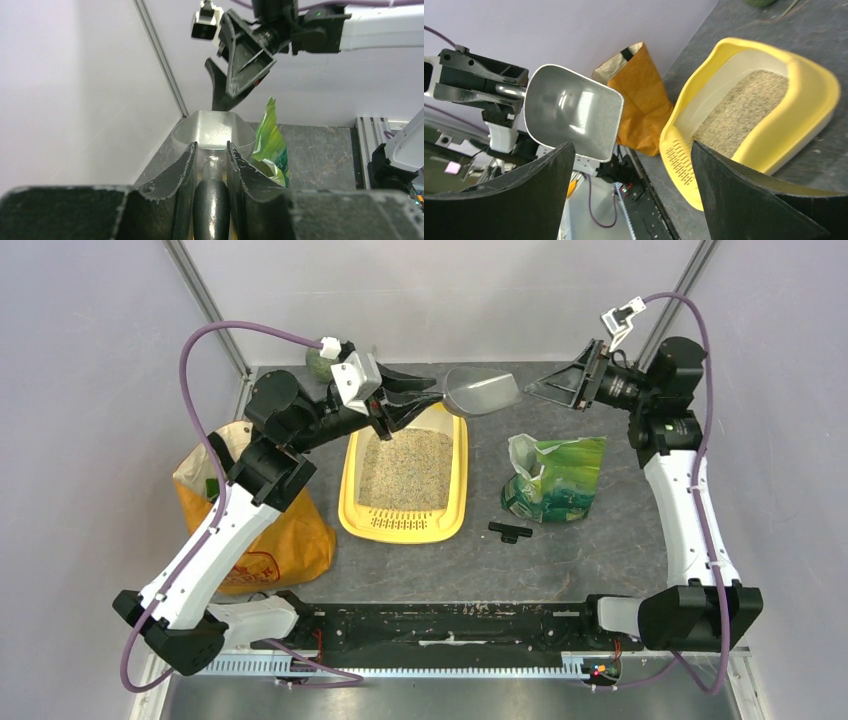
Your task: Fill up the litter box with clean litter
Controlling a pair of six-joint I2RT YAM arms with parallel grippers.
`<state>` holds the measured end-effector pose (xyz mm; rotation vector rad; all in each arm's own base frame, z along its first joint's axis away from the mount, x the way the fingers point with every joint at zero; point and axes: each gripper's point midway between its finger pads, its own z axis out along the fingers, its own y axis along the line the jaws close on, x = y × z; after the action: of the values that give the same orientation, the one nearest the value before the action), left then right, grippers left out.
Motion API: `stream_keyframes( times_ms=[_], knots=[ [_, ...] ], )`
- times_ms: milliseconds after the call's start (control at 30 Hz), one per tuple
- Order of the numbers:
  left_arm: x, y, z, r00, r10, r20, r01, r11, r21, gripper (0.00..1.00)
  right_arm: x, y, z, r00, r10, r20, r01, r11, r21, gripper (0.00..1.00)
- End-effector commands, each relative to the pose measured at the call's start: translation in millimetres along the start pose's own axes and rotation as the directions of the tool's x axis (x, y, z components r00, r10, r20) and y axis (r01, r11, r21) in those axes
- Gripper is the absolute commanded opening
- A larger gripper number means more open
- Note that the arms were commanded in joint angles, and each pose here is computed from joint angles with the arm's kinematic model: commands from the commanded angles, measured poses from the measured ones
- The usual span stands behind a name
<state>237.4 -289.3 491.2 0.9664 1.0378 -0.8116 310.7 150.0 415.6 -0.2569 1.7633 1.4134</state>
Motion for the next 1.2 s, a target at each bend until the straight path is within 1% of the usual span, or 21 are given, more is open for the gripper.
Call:
stream_keyframes(
  times_ms=[0, 167, 267, 367, 433, 500, 533, 600, 633, 667, 700, 733, 767, 800, 833, 900, 933, 1000, 1067, 1100, 1167],
  knots=[
    [-50.6, -5.9, 2.7, 0.988, 0.048, 0.146, -0.054, 0.998, 0.038, 0.02, 8.2, 10.3, 15.9, 0.999, 0.047, -0.027, -0.049, 0.997, -0.061, 0.92],
    [-53.5, -11.4, 3.3, 0.986, 0.044, 0.158, -0.055, 0.996, 0.065, 0.02, 4.0, 19.3, 32.6, 0.994, 0.106, -0.026, -0.109, 0.984, -0.140, 0.86],
    [-53.5, -12.7, 3.8, 0.986, 0.046, 0.159, -0.058, 0.996, 0.070, 0.02, 4.8, 29.8, 38.5, 0.990, 0.132, -0.043, -0.138, 0.969, -0.203, 0.76],
    [-52.2, -13.1, 5.1, 0.986, 0.044, 0.158, -0.056, 0.996, 0.073, 0.02, 14.3, 44.2, 42.4, 0.989, 0.125, -0.077, -0.142, 0.952, -0.270, 0.57],
    [-50.0, -12.7, 6.6, 0.987, 0.042, 0.153, -0.054, 0.996, 0.075, 0.02, 20.5, 51.4, 43.2, 0.987, 0.124, -0.101, -0.148, 0.945, -0.293, 0.41],
    [-42.5, -13.5, 7.3, 0.991, 0.041, 0.130, -0.052, 0.995, 0.083, 0.02, 24.1, 56.0, 41.0, 0.988, 0.105, -0.110, -0.134, 0.944, -0.303, 0.19],
    [-36.9, -11.6, 6.9, 0.992, 0.048, 0.115, -0.056, 0.996, 0.070, 0.02, 24.3, 60.1, 38.4, 0.990, 0.088, -0.109, -0.118, 0.944, -0.307, 0.03],
    [-19.6, -10.3, 4.4, 0.997, 0.059, 0.058, -0.062, 0.996, 0.058, 0.02, 26.4, 65.3, 34.4, 0.992, 0.065, -0.113, -0.096, 0.950, -0.298, 0.00],
    [-8.5, -9.2, 1.7, 0.999, 0.046, 0.016, -0.047, 0.998, 0.044, 0.08, 27.4, 66.2, 32.2, 0.993, 0.049, -0.106, -0.077, 0.956, -0.282, 0.00],
    [-3.0, -6.0, -2.3, 1.000, 0.023, -0.007, -0.023, 1.000, 0.010, 0.25, 29.6, 64.4, 29.8, 0.994, 0.048, -0.103, -0.073, 0.965, -0.252, 0.00],
    [-0.9, -4.1, -7.1, 1.000, 0.001, -0.023, -0.001, 1.000, -0.021, 0.46, 30.4, 62.9, 27.2, 0.996, 0.003, -0.089, -0.023, 0.973, -0.229, 0.00],
    [0.2, -1.5, -11.5, 0.999, -0.030, -0.041, 0.028, 0.998, -0.056, 0.61, 33.9, 58.8, 23.5, 0.996, -0.002, -0.091, -0.015, 0.982, -0.186, 0.00],
    [0.6, 2.1, -16.6, 0.996, -0.070, -0.062, 0.063, 0.993, -0.098, 0.74, 33.8, 56.9, 20.6, 0.996, -0.047, -0.079, 0.033, 0.985, -0.168, 0.00],
    [0.8, 9.9, -22.3, 0.990, -0.118, -0.082, 0.103, 0.981, -0.165, 0.81, 33.3, 53.2, 17.1, 0.996, -0.051, -0.070, 0.040, 0.989, -0.142, 0.00],
    [-1.7, 19.5, -28.9, 0.983, -0.159, -0.091, 0.134, 0.961, -0.240, 0.82, 28.7, 50.4, 14.1, 0.997, -0.051, -0.050, 0.045, 0.991, -0.124, 0.00],
    [3.1, 24.2, -40.9, 0.959, -0.260, -0.114, 0.215, 0.928, -0.305, 0.84, 17.6, 45.7, 9.5, 0.998, -0.058, -0.015, 0.056, 0.993, -0.099, 0.00],
    [3.6, 19.3, -44.4, 0.946, -0.300, -0.120, 0.256, 0.922, -0.290, 0.85, 11.5, 44.7, 7.7, 0.998, -0.067, 0.006, 0.067, 0.994, -0.089, 0.00],
    [5.0, 6.5, -48.2, 0.900, -0.416, -0.127, 0.379, 0.893, -0.242, 0.86, 3.2, 42.4, 6.2, 0.995, -0.095, 0.043, 0.097, 0.993, -0.062, 0.00],
    [5.3, -0.2, -48.4, 0.823, -0.556, -0.117, 0.527, 0.824, -0.208, 0.86, -0.2, 34.8, 6.5, 0.991, -0.117, 0.059, 0.118, 0.993, -0.014, 0.00],
    [7.3, 3.3, -48.2, 0.762, -0.640, -0.101, 0.612, 0.762, -0.209, 0.85, -1.0, 34.5, 6.3, 0.989, -0.133, 0.060, 0.134, 0.991, -0.012, 0.00],
    [12.5, 17.0, -48.1, 0.617, -0.784, -0.069, 0.763, 0.617, -0.190, 0.83, -2.0, 32.8, 6.6, 0.988, -0.143, 0.063, 0.144, 0.990, -0.003, 0.00]
  ],
)
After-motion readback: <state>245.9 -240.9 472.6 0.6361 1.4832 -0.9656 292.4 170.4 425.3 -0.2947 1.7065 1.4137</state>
